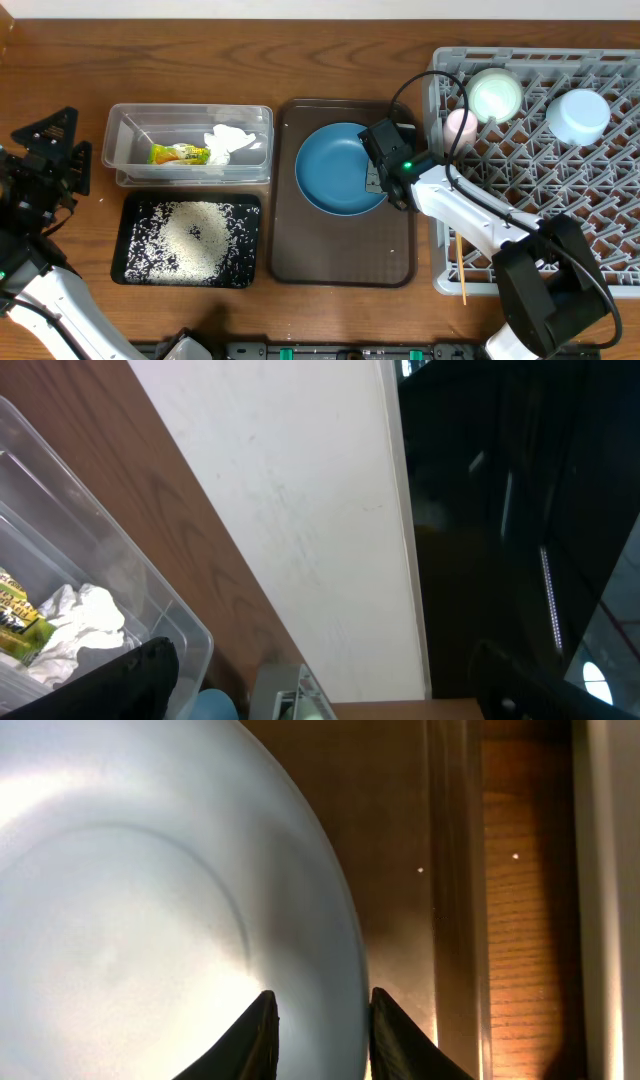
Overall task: Sort waste into correct bins and load items into the dishwasher rack
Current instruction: 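Tilt the plate up by its rim and lift it off the tray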
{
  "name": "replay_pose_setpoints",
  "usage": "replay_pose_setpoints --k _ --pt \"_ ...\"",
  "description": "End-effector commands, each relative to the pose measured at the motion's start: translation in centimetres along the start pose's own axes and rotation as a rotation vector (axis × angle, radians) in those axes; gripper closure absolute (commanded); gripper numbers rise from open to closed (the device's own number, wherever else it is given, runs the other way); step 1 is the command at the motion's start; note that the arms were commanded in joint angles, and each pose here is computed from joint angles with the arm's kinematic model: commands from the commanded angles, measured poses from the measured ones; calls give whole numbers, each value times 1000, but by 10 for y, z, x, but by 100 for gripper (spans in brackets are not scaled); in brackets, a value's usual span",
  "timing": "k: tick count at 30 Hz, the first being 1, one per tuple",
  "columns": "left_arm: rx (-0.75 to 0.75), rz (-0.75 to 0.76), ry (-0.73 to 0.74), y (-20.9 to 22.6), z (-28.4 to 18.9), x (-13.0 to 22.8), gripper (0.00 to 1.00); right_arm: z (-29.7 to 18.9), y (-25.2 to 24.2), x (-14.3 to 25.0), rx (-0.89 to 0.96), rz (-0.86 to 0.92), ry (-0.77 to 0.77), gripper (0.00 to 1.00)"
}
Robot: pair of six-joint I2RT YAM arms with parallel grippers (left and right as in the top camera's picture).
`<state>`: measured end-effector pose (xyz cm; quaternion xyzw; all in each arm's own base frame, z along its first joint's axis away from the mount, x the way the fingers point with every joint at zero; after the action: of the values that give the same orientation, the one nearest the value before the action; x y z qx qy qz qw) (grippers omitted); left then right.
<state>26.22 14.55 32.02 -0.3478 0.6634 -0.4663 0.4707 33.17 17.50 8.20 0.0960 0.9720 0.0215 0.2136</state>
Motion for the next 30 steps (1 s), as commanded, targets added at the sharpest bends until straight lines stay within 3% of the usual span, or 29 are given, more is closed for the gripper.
replay_pose_setpoints --k 1,12,16,21,25,30 --pt "11 13 3 -5 -1 -2 5 1 -6 0 35 -13 -14 76" --pt "11 13 3 -5 -1 -2 5 10 -12 7 34 -3 -23 84" --pt "12 13 3 -5 -1 -2 5 11 -13 7 37 -3 -21 99" --pt "12 13 3 -5 -1 -2 5 7 -11 3 25 0 -34 99" --pt "12 13 3 -5 -1 -2 5 -16 -4 -12 -21 -58 -92 99" --pt "12 13 3 -5 -1 -2 5 -79 -3 -41 -91 -86 -210 99"
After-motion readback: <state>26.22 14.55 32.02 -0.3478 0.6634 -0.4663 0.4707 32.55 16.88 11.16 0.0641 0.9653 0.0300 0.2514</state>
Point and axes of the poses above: each gripper's point midway between its finger pads, its own z axis out along the fingers, its own y axis along the line the jaws close on, x = y × z, the point moved 5 cm from there along -z, back along the fingers, and after that the axes turned 4 degrees about z, right-handed, at the moved point
